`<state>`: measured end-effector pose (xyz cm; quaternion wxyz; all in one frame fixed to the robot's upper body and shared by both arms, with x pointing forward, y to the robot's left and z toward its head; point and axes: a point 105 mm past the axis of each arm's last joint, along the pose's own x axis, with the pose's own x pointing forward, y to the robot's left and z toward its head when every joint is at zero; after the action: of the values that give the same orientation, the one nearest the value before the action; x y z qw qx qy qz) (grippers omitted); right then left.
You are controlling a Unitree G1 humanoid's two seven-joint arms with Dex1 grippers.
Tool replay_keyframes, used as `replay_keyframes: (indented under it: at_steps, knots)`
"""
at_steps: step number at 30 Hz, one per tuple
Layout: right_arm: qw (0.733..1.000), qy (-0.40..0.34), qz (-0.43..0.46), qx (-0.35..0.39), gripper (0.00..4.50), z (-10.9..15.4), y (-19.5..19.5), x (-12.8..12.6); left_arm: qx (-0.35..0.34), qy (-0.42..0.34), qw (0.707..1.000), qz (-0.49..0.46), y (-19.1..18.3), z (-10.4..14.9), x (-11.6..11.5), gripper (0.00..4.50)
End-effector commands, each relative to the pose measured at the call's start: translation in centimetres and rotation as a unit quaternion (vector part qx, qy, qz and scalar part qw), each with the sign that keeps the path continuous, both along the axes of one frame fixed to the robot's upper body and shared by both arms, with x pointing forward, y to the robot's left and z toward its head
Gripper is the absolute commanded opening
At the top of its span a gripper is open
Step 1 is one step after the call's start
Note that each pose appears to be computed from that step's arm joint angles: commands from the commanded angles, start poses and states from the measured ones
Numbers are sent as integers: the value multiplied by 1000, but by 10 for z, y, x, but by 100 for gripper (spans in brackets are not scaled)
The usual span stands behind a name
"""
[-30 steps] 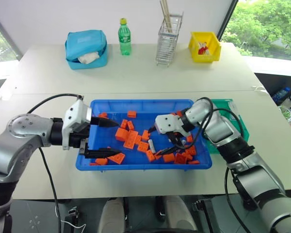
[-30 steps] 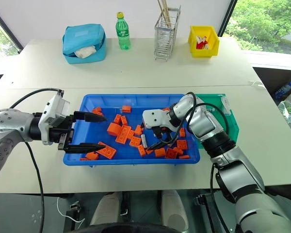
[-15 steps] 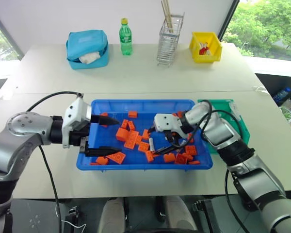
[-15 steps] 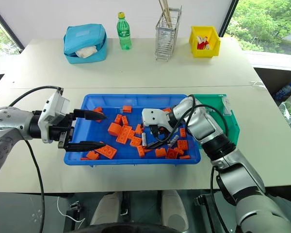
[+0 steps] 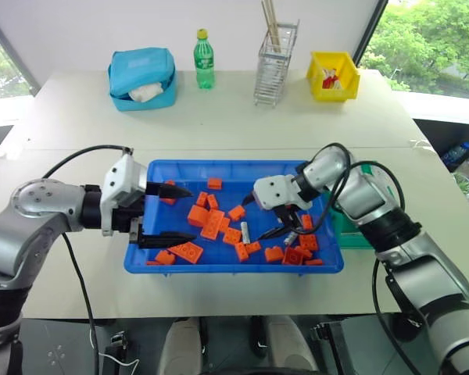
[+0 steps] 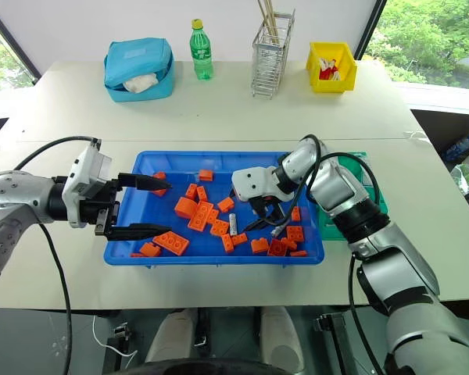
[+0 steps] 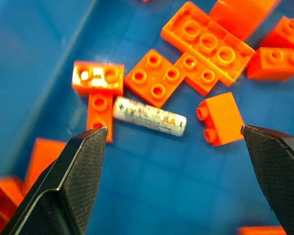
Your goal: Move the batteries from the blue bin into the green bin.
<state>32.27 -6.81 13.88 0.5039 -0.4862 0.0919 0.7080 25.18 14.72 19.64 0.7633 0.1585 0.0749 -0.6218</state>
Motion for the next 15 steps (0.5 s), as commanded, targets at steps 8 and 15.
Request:
replay_keyframes:
  at_steps: [8, 15]
  knots:
    - [978, -92, 166, -90, 448, 1, 9, 17, -7, -31, 999, 4, -3, 10, -3, 450]
    - [967, -82, 222, -95, 448, -13, 9, 7, -5, -34, 999, 28, 6, 9, -8, 450]
